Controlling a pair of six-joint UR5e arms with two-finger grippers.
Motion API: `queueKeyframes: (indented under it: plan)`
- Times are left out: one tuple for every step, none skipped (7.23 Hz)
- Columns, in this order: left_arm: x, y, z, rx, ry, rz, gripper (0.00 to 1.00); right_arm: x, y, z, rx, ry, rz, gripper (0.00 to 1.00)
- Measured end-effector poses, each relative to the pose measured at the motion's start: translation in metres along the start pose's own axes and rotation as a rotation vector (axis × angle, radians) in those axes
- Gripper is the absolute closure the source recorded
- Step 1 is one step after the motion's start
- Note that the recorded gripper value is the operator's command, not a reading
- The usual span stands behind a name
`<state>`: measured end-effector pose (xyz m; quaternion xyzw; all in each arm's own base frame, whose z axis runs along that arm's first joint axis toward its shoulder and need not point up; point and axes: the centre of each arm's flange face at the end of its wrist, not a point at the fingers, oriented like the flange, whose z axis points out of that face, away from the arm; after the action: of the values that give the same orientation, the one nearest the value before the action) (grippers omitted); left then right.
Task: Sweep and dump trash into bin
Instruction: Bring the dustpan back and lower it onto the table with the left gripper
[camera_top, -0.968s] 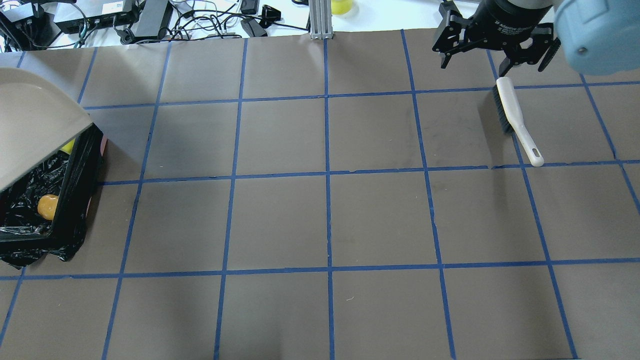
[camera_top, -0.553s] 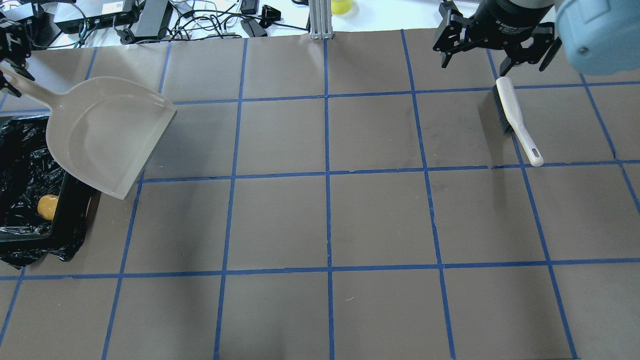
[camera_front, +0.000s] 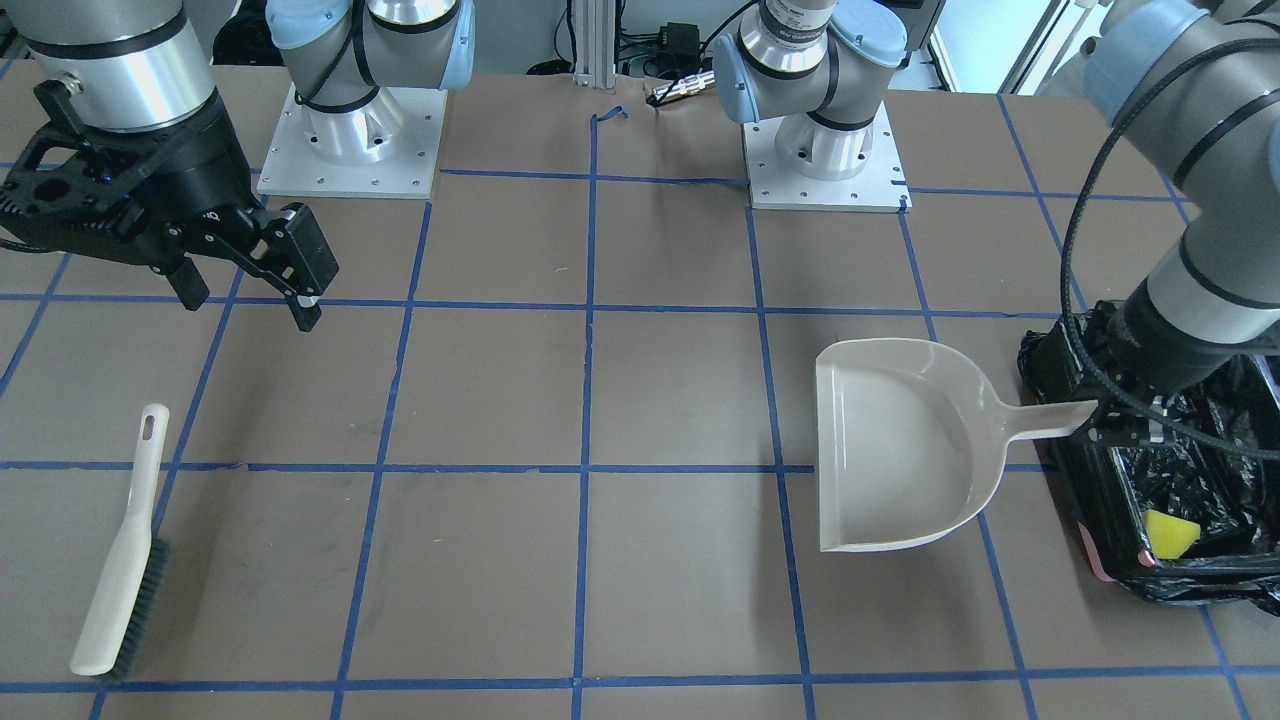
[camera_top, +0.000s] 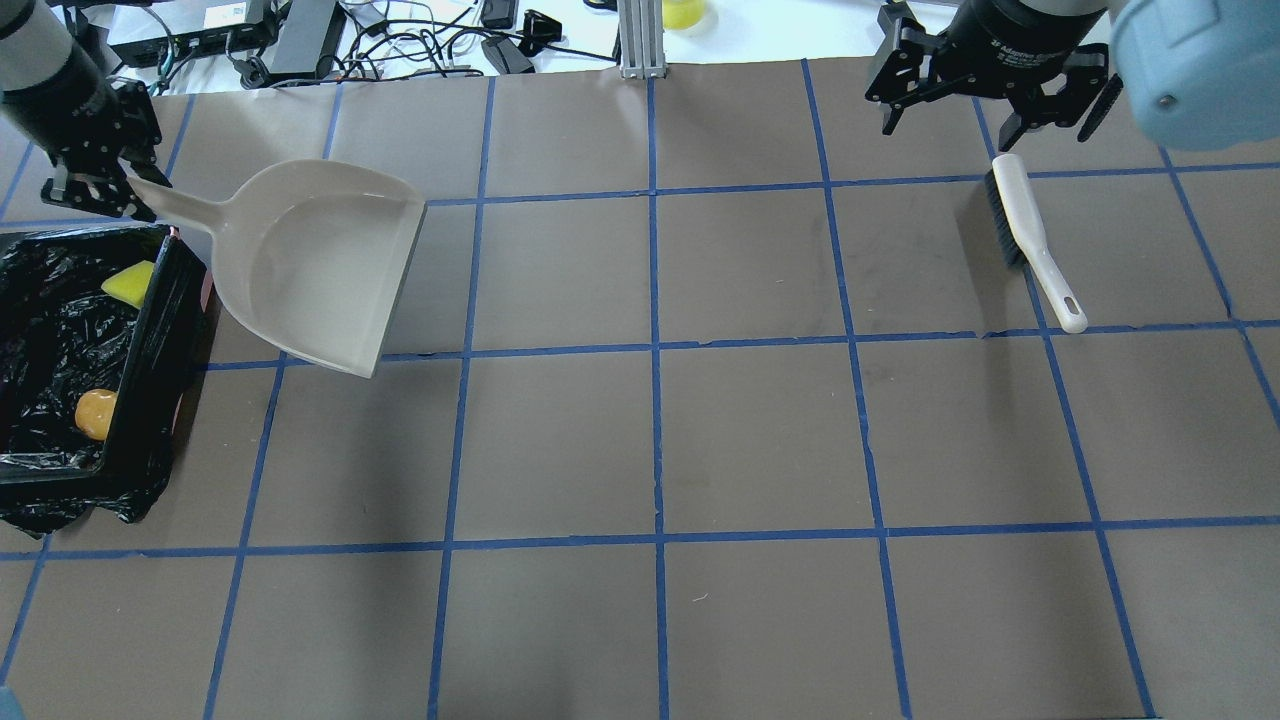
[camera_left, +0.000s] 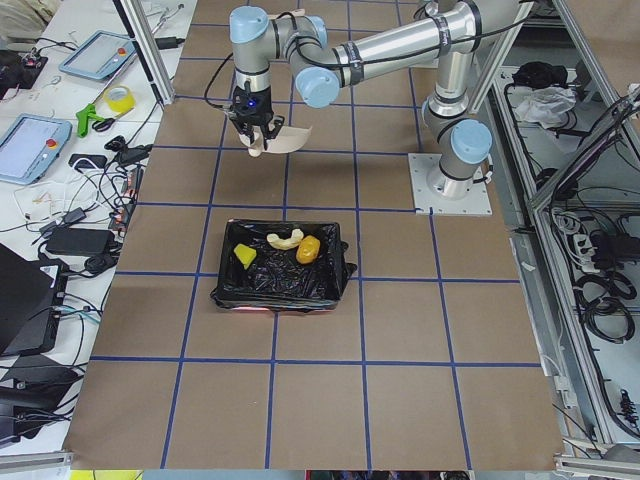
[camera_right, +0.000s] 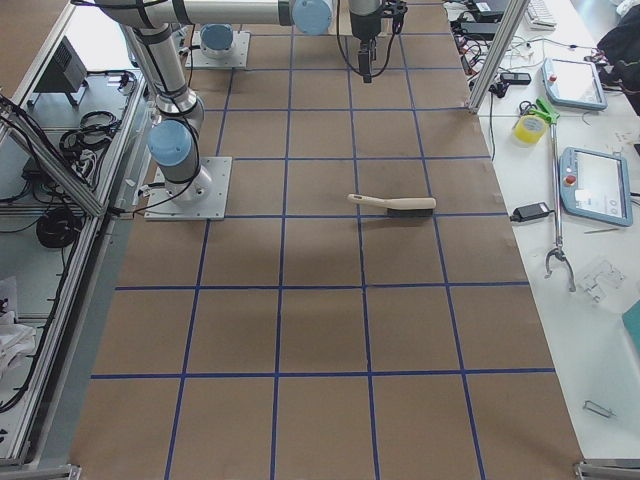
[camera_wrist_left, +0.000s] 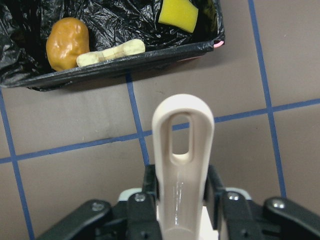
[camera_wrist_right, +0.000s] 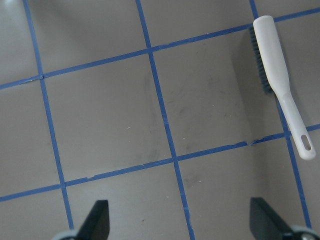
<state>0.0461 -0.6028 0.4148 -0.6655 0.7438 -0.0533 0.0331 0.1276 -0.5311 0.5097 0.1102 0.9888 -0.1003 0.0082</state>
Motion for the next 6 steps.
queueKeyframes:
  plan:
    - [0.011,0.008,0.016,-0.017,0.002,-0.017,1.0,0.0,0.0,0.0,0.0,0.0,0.0,0.0]
    - [0.023,0.012,0.034,-0.034,0.014,-0.022,1.0,0.0,0.0,0.0,0.0,0.0,0.0,0.0]
    - [0.033,0.019,0.053,-0.053,0.014,-0.025,1.0,0.0,0.0,0.0,-0.001,0.001,0.0,0.0]
    - [0.043,0.032,0.07,-0.068,0.002,-0.035,1.0,0.0,0.0,0.0,-0.003,0.001,0.0,0.0]
    - [0.051,0.043,0.083,-0.074,-0.006,-0.043,1.0,0.0,0.0,0.0,-0.003,0.001,0.0,0.0]
    - [0.058,0.048,0.093,-0.074,0.0,-0.043,1.0,0.0,0.0,0.0,-0.004,0.0,0.0,0.0]
